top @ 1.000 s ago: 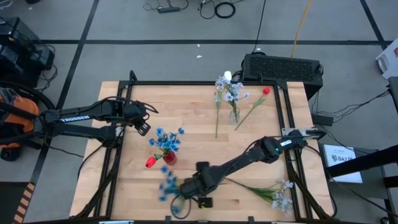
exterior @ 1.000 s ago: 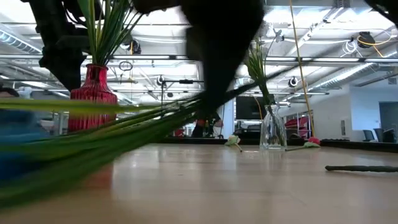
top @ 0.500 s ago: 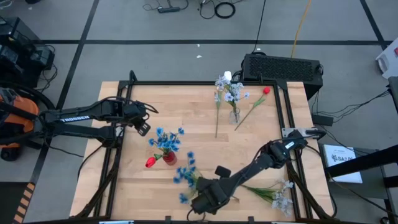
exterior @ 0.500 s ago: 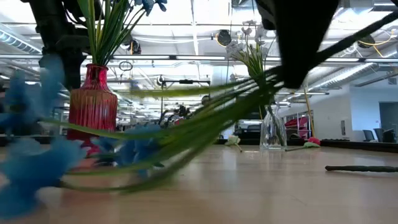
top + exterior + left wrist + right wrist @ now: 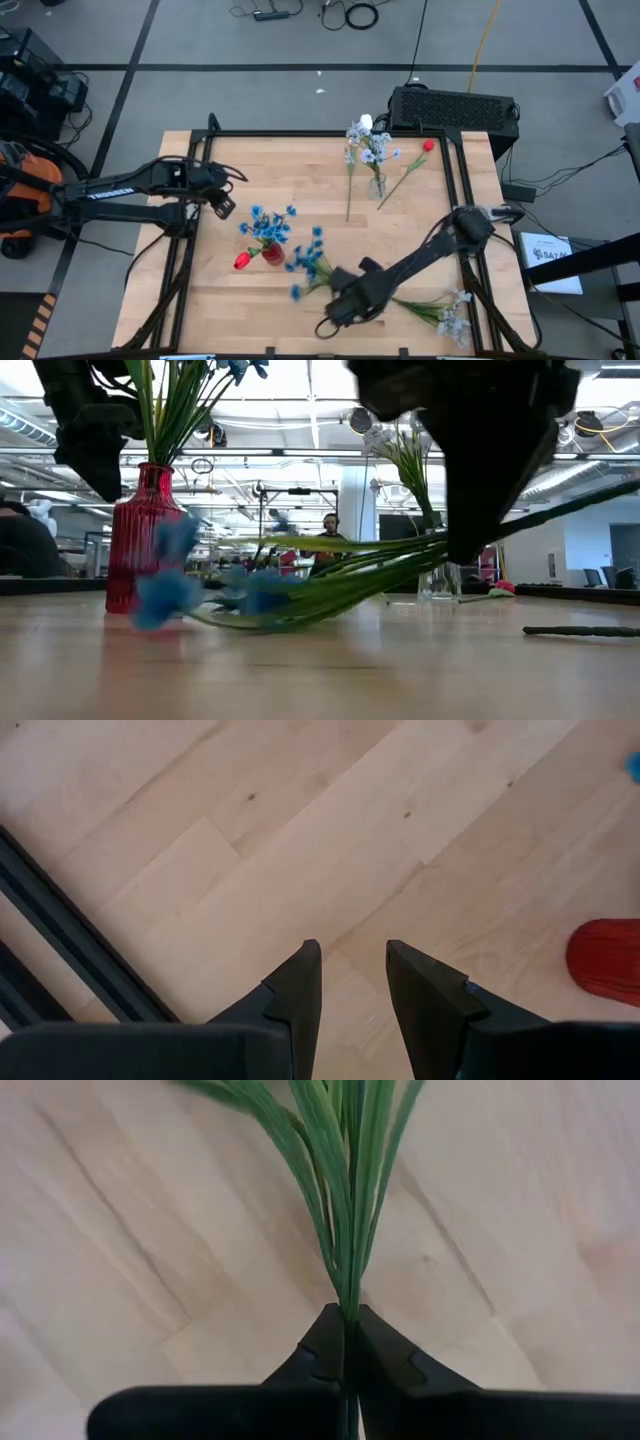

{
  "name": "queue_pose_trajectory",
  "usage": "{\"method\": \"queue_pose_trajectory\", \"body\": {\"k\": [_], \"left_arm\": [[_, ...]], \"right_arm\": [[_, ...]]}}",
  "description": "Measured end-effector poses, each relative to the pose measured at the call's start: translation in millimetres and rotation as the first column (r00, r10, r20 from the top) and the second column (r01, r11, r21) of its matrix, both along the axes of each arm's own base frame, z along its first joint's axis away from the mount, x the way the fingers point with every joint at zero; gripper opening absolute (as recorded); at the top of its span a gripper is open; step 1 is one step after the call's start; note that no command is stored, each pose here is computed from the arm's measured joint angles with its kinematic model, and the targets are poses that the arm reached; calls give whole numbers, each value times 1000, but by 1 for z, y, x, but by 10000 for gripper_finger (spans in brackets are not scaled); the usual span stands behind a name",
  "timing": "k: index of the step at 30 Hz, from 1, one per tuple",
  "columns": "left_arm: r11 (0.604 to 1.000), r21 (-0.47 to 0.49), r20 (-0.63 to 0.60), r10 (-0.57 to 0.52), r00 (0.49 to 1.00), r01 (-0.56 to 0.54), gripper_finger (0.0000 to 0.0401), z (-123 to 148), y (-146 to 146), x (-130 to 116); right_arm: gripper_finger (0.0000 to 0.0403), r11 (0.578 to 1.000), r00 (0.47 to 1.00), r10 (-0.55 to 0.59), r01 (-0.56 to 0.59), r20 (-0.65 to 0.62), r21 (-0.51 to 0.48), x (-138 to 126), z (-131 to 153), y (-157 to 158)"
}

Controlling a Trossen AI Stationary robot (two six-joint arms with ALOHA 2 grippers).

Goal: Sort flowers into vase by color
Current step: Put the blue flowers into the red vase

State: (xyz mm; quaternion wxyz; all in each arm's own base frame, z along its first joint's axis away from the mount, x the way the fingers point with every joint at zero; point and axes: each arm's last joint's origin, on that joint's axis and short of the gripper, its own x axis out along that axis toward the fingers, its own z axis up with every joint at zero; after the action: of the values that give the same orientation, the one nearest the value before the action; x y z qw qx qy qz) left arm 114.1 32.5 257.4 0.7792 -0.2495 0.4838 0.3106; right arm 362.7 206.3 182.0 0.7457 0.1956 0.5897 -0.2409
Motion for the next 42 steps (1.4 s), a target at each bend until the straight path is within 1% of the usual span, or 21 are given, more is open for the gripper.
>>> {"method": "queue_pose_trajectory", "body": {"k": [2, 4, 7, 8, 10, 14, 18, 23, 29, 32, 35, 37, 40, 42], "left_arm": [[1000, 4, 20, 0, 1000, 0, 121, 2, -1, -3], [1000, 5, 38, 5, 999, -5, 121, 4, -1, -6], [1000, 8, 57, 6, 998, -6, 121, 5, -2, -8], [1000, 8, 61, 7, 998, -7, 121, 5, -2, -8], [1000, 2, 70, 24, 997, -24, 121, 6, -2, -7], [1000, 1, 74, 27, 997, -27, 121, 6, -2, -7], [1000, 1, 74, 27, 997, -27, 121, 6, -2, -7], [1000, 1, 75, 27, 997, -28, 121, 6, -2, -7], [1000, 1, 75, 28, 997, -28, 121, 6, -2, -7], [1000, 1, 76, 29, 997, -29, 121, 6, -2, -7], [1000, 0, 77, 31, 997, -31, 121, 6, -2, -7], [999, -9, 82, 49, 995, -48, 121, 6, -2, -7], [999, -10, 83, 52, 995, -51, 121, 6, -2, -7], [998, -10, 84, 55, 995, -54, 121, 6, -2, -7]], "right_arm": [[0, 997, 996, -73, 71, 50, 42, -17, -1, -14], [0, 984, 982, -159, 150, 101, 92, -35, 4, -30], [0, 939, 931, -319, 286, 176, 192, -53, 14, -55], [0, 925, 915, -354, 313, 192, 216, -57, 15, -62], [5, 915, 900, -374, 319, 224, 246, -63, 17, -72], [32, 938, 912, -311, 251, 267, 237, -68, 22, -85], [69, 945, 922, -300, 252, 244, 208, -67, 19, -94], [118, 959, 936, -258, 218, 241, 181, -64, 19, -102], [166, 980, 967, -130, 91, 220, 177, -59, 16, -107], [188, 986, 981, -56, 25, 188, 165, -56, 8, -109], [209, 990, 988, -6, -16, 155, 140, -52, -4, -112], [222, 989, 991, 26, -44, 132, 141, -48, -13, -114], [236, 983, 992, 89, -102, 95, 150, -43, -28, -116], [240, 983, 993, 99, -107, 59, 149, -41, -38, -118]]}}
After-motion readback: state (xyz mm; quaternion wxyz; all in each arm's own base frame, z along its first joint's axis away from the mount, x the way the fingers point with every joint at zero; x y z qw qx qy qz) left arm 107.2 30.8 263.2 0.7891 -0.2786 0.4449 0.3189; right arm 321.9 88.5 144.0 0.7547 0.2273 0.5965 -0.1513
